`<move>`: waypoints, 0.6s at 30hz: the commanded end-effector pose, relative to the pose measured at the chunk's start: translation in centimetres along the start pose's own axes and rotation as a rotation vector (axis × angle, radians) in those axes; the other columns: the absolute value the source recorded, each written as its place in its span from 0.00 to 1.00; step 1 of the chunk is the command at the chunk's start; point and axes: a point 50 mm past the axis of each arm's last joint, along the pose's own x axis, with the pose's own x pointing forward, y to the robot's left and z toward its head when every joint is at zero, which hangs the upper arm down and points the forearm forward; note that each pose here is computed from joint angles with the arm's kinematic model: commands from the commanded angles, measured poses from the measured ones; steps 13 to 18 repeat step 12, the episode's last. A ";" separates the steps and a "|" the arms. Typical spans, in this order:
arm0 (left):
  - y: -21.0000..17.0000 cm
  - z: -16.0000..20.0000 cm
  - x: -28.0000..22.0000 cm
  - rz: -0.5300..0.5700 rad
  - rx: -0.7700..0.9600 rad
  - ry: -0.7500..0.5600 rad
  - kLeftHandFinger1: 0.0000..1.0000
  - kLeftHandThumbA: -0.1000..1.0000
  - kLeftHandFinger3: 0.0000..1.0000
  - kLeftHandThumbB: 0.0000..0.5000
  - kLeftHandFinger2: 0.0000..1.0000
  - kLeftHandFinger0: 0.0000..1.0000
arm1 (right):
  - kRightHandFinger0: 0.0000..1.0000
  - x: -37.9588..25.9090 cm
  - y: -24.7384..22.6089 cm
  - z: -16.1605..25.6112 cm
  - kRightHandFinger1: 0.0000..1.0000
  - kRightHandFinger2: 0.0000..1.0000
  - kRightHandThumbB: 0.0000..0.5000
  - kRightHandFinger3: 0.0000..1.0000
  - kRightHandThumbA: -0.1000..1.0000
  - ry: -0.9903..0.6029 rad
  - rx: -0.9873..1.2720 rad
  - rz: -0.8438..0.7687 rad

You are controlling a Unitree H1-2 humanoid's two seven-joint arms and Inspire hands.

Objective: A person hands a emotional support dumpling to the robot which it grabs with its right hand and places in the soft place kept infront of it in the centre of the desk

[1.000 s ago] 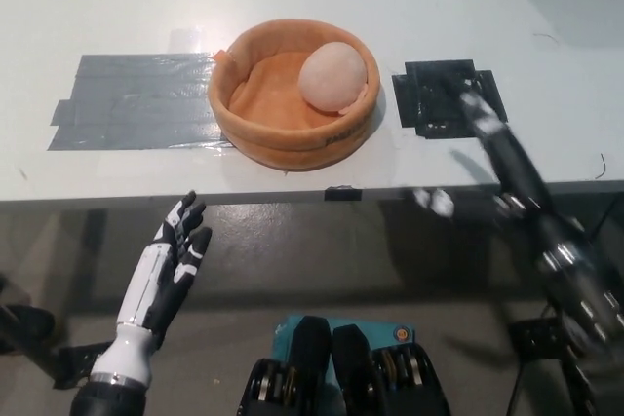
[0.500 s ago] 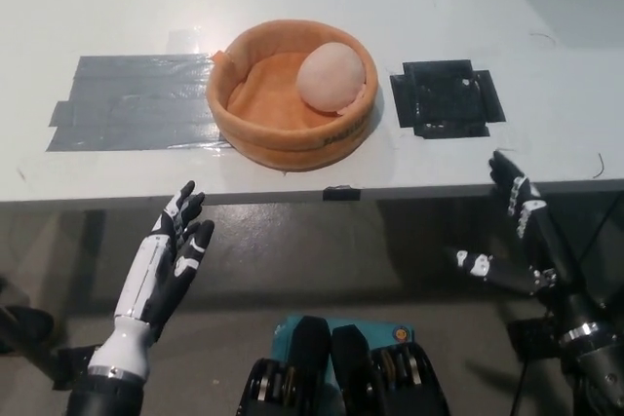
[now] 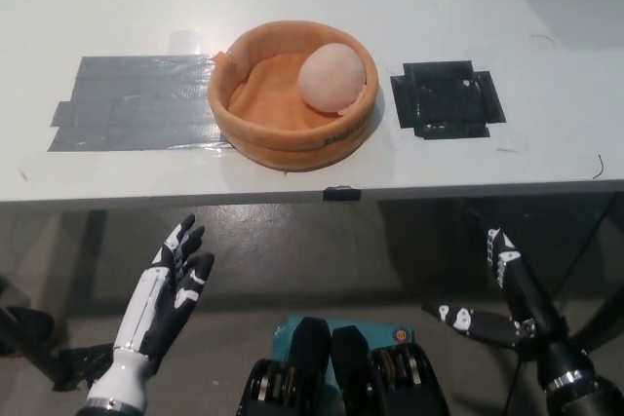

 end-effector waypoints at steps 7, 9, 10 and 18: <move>0.3 0.9 -0.4 -0.002 0.017 -0.063 1.00 0.83 1.00 0.05 1.00 1.00 | 1.00 0.3 -0.1 1.3 1.00 1.00 0.53 1.00 1.00 -0.078 -0.038 0.019; 0.3 0.9 -0.5 0.000 0.017 -0.064 1.00 0.84 1.00 0.08 1.00 1.00 | 1.00 0.3 -0.1 1.3 1.00 1.00 0.51 1.00 1.00 -0.076 -0.043 0.024; 0.3 0.9 -0.5 0.001 0.016 -0.063 1.00 0.84 1.00 0.08 1.00 1.00 | 1.00 0.3 -0.1 1.3 1.00 1.00 0.51 1.00 1.00 -0.077 -0.044 0.024; 0.3 0.9 -0.5 0.003 0.015 -0.061 1.00 0.84 1.00 0.09 1.00 1.00 | 1.00 0.4 -0.1 1.4 1.00 1.00 0.51 1.00 1.00 -0.077 -0.047 0.025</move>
